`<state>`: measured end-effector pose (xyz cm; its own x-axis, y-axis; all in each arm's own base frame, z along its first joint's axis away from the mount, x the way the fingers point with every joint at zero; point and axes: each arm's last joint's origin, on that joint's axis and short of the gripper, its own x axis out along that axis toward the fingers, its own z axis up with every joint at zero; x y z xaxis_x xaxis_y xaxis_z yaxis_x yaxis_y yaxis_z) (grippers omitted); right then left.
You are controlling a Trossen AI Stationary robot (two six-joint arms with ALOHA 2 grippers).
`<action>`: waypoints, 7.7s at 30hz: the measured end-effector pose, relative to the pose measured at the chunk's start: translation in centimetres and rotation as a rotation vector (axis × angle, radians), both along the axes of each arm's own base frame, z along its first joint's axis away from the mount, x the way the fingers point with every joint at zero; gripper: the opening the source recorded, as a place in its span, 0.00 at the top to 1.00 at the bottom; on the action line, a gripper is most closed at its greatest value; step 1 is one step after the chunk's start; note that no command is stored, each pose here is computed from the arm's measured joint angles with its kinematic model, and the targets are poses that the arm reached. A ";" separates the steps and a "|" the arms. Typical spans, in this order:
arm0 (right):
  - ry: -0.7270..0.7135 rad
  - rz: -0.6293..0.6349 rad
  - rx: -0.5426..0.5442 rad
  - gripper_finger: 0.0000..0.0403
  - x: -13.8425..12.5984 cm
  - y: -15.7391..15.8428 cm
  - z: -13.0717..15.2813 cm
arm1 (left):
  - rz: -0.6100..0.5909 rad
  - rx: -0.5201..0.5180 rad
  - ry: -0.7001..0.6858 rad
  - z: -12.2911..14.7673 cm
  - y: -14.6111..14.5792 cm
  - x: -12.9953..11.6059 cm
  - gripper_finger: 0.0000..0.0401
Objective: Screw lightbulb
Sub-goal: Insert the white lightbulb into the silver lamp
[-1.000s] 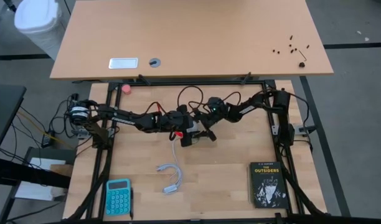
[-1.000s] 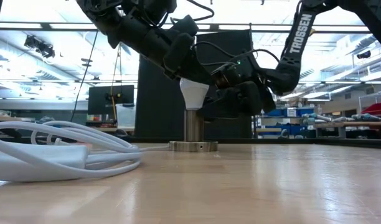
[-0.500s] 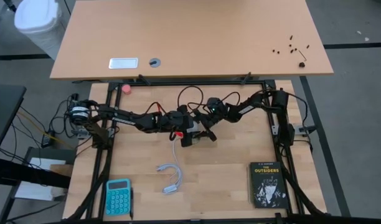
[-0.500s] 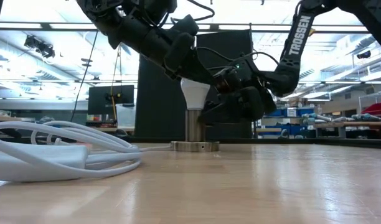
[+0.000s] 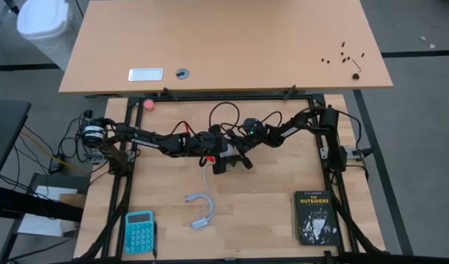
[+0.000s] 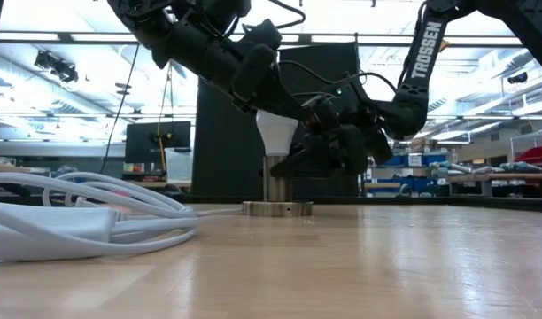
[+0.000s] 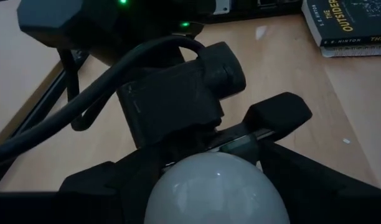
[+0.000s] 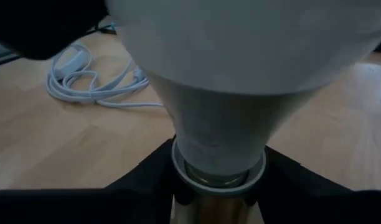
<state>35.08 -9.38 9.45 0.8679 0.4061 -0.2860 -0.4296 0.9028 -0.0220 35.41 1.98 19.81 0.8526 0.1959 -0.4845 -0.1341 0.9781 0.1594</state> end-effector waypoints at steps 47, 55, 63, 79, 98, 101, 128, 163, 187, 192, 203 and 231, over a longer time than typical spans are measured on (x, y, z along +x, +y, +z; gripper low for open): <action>0.165 -0.602 0.068 0.26 1.0 5.9 1.7 | 0.160 -0.029 0.037 -0.4 0.1 -0.4 0.32; 0.305 -0.442 0.005 0.10 -1.2 3.9 4.6 | 0.144 -0.023 0.034 -0.4 0.0 -0.3 0.32; 0.296 -0.391 -0.027 0.11 -3.7 1.8 8.7 | 0.124 -0.010 0.036 -0.4 -0.1 -0.3 0.32; 0.443 -0.250 -0.010 0.17 -5.5 -0.7 8.1 | 0.118 -0.010 0.032 -0.3 -0.1 -0.3 0.32; 0.176 -0.147 0.046 0.22 -2.3 -1.7 1.4 | 0.086 -0.022 0.015 -0.2 -0.2 -0.2 0.32; 0.121 -0.123 0.052 0.23 -1.8 -1.5 1.0 | 0.080 -0.025 0.014 -0.2 -0.2 -0.1 0.32; 0.074 0.144 0.168 0.24 1.3 -3.5 -1.0 | 0.039 -0.027 -0.004 0.0 -0.3 0.0 0.31; 0.094 -0.044 0.049 0.55 0.4 -1.6 0.0 | 0.129 -0.090 -0.003 -0.2 -0.4 -0.1 0.31; 0.077 -0.317 -0.058 0.54 -0.4 3.4 0.2 | 0.027 -0.117 -0.018 0.0 0.5 0.0 0.31; 0.078 -0.399 -0.073 0.54 -0.1 4.5 0.2 | -0.010 -0.104 0.009 -0.1 0.6 -0.1 0.31; 0.072 -0.602 -0.081 0.54 0.2 7.2 0.2 | -0.044 -0.069 0.047 -0.4 0.7 -0.3 0.31; 0.086 -0.441 0.031 0.23 -0.7 5.5 0.3 | -0.001 -0.075 0.049 -0.6 0.8 -0.3 0.17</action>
<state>34.39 -3.92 9.77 0.9335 0.0128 -0.3584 -0.0031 0.9996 0.0275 35.12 2.74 19.17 0.8275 0.1568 -0.5391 -0.1272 0.9876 0.0920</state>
